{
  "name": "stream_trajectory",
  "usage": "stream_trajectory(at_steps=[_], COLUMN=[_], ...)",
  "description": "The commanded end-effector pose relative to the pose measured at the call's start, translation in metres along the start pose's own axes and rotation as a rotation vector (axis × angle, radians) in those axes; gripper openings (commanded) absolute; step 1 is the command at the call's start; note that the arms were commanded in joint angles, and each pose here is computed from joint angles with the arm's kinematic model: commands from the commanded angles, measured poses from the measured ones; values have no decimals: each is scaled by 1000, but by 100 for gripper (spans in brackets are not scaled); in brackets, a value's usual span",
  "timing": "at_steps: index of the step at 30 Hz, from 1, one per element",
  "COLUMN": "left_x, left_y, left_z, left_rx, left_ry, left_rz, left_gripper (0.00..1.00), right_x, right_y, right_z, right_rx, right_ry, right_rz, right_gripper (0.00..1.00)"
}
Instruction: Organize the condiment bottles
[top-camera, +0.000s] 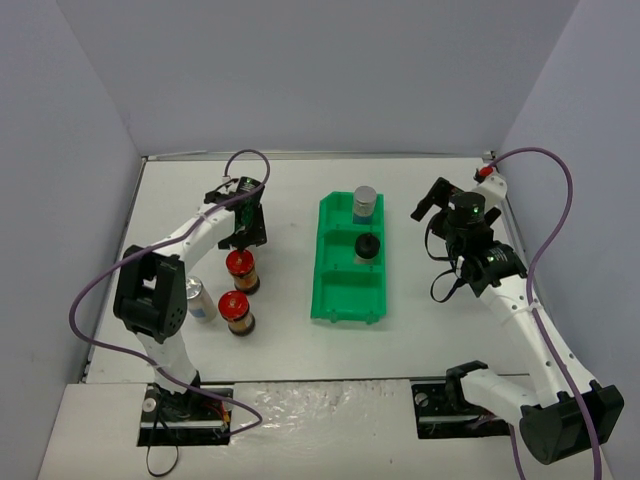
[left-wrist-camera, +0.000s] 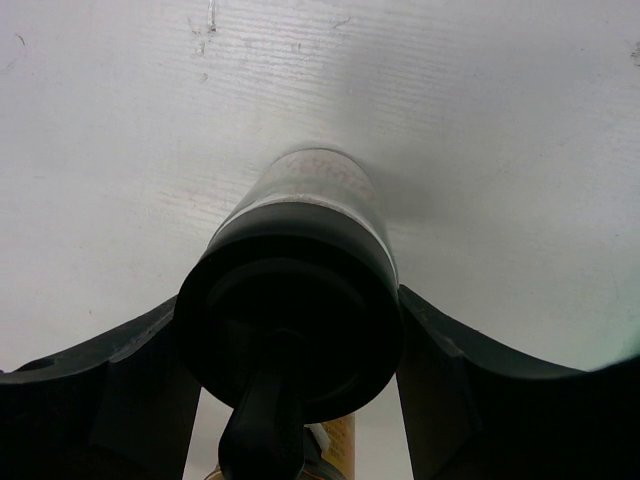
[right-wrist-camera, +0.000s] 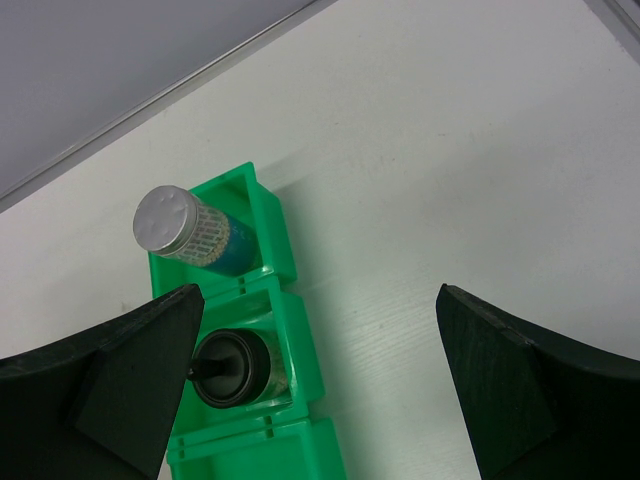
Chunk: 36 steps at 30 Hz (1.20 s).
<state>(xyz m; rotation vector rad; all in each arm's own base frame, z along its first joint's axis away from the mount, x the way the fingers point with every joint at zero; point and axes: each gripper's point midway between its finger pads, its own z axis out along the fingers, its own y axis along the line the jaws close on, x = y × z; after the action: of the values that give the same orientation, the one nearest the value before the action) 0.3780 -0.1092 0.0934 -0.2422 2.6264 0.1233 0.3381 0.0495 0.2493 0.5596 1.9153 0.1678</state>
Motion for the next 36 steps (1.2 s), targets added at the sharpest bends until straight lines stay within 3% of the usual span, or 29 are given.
stream_trajectory(at_steps=[1,12,23,36], left_x=[-76,-110,-69,-24], left_y=[-13,-64,-150,-209], left_z=[-64,-120,-160,-149], left_rx=[98,199,378,524], left_ry=[-269,-413,-416,-325], left_rz=[7,218,464,581], left_gripper=[0,0,0,0], right_x=[-17,-16,-16,-20], right_y=[13,13,13,10], right_z=[1,2,1,-2], right_rx=[-35,-37,-36,-32], right_ry=[-55,-52,-56,-74], right_rz=[34,41,46,41], right_gripper=[100,100,100,100])
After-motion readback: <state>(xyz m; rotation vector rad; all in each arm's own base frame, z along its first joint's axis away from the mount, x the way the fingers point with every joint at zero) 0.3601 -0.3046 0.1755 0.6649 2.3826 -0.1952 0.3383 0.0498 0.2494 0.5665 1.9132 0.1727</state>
